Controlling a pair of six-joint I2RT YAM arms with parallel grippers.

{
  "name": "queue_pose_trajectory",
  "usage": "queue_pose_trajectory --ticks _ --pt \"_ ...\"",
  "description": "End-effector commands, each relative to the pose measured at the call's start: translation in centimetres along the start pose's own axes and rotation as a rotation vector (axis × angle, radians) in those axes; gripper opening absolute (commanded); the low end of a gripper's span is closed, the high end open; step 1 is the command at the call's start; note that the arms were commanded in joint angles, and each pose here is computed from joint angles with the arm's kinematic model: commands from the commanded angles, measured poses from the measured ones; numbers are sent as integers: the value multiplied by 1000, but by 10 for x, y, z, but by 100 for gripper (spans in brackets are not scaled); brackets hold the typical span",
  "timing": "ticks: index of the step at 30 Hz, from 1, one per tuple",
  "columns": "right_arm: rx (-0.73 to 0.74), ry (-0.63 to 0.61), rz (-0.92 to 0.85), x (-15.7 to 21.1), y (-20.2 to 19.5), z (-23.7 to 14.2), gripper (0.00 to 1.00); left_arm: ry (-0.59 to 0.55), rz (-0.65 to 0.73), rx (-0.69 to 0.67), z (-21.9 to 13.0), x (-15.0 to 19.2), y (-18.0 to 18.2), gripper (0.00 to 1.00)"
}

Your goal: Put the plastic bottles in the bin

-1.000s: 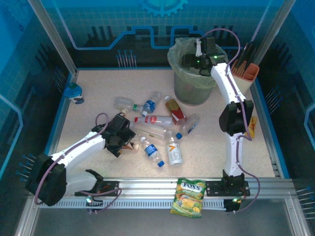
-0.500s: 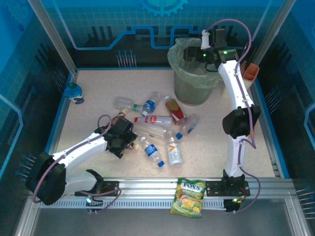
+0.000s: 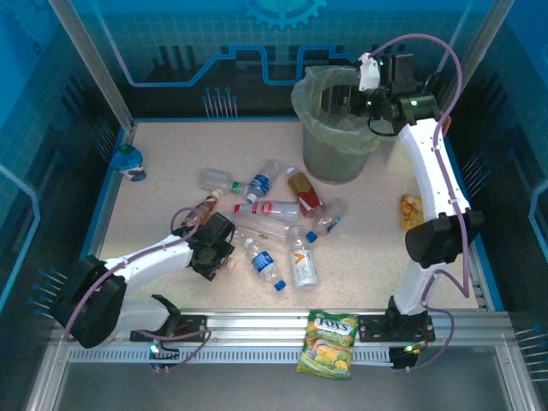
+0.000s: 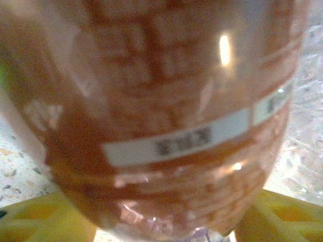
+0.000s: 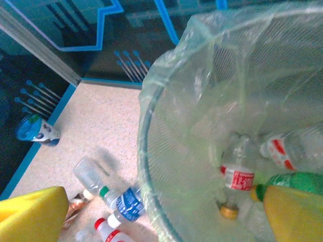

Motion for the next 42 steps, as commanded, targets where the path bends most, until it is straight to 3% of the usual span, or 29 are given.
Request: queue_pose_trajectory --ticks 1,9,16,21,26,30,33,37,42 --pt "-88 -19 7 4 22 -20 100 -16 -6 1 7 0 -1 62" --pt "-74 2 83 28 14 -32 100 -28 6 4 1 -2 -5 53" --pt "-158 -10 123 38 24 -38 99 -56 85 49 -21 -7 -21 48" --pt "-248 5 102 47 53 -38 97 -174 254 218 -72 -23 -59 36" --pt "-332 41 70 60 87 -30 97 -223 386 359 -121 -34 -91 30" --pt "-411 112 64 78 117 -13 96 -199 449 465 -148 -32 -112 29" --pt "-446 165 66 91 136 1 96 -146 603 685 -171 -15 -144 27" --pt "-368 180 -2 107 149 20 95 -105 794 956 -199 8 -175 19" --pt "-461 209 74 114 159 34 95 -17 889 1149 -213 27 -194 17"
Point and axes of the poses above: each hand's point on the last joint's axis, 136 mm out from that joint toward the fingers, its own z axis out along the fingers, its own y axis along the line the jaws close on, x = y × z, the point moved 4 cm from there along -z, back along the fingers
